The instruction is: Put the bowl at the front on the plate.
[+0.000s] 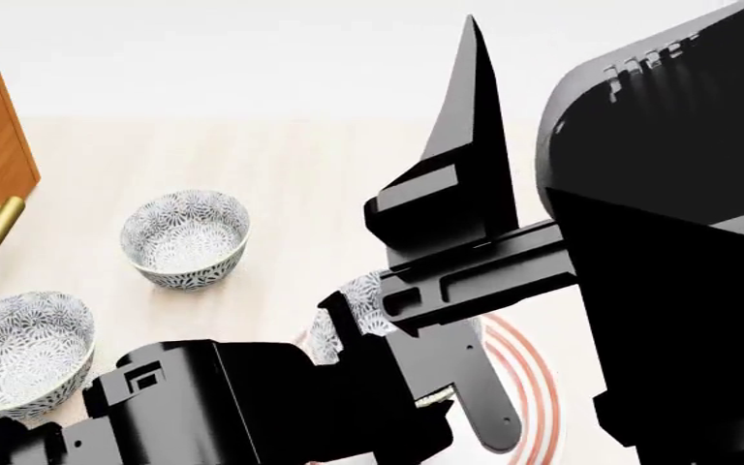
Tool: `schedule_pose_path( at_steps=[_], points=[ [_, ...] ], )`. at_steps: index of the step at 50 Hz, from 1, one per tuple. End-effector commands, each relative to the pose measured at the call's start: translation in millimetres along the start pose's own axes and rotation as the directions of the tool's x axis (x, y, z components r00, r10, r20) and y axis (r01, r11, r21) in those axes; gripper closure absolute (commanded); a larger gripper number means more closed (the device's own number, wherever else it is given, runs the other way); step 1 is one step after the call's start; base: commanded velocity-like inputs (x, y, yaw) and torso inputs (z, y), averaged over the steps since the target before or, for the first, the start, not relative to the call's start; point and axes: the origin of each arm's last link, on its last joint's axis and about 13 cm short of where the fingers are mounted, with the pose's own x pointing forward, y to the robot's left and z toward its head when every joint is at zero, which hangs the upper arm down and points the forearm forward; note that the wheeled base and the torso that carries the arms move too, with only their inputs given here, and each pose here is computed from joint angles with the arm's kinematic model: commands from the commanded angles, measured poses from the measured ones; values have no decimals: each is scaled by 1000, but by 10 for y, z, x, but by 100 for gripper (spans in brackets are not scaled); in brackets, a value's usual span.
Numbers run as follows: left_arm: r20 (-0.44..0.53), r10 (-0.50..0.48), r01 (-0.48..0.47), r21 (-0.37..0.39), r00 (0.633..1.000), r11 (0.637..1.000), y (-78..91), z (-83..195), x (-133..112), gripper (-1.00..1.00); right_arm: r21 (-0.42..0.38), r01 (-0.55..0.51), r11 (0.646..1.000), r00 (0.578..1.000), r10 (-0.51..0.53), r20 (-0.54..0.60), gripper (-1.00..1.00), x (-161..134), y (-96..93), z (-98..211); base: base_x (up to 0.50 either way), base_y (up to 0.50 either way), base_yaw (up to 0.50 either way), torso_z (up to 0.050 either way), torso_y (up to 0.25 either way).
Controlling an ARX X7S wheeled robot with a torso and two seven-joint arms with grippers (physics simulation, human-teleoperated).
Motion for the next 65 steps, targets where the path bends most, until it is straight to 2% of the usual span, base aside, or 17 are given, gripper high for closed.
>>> schedule_pose_path(
  at_steps=[1,65],
  points=[
    [8,21,-21,4,1000,1000,-19,23,42,100,2,2,1000,1000,-2,-1,-100,-17,-5,-10,0,0,0,0,0],
    [-5,7,-7,-21,1000,1000,-175,-192,202,100,13,3,1000,1000,-3,-4,-100,-62,-2,-60,0,0,0,0,0]
  ],
)
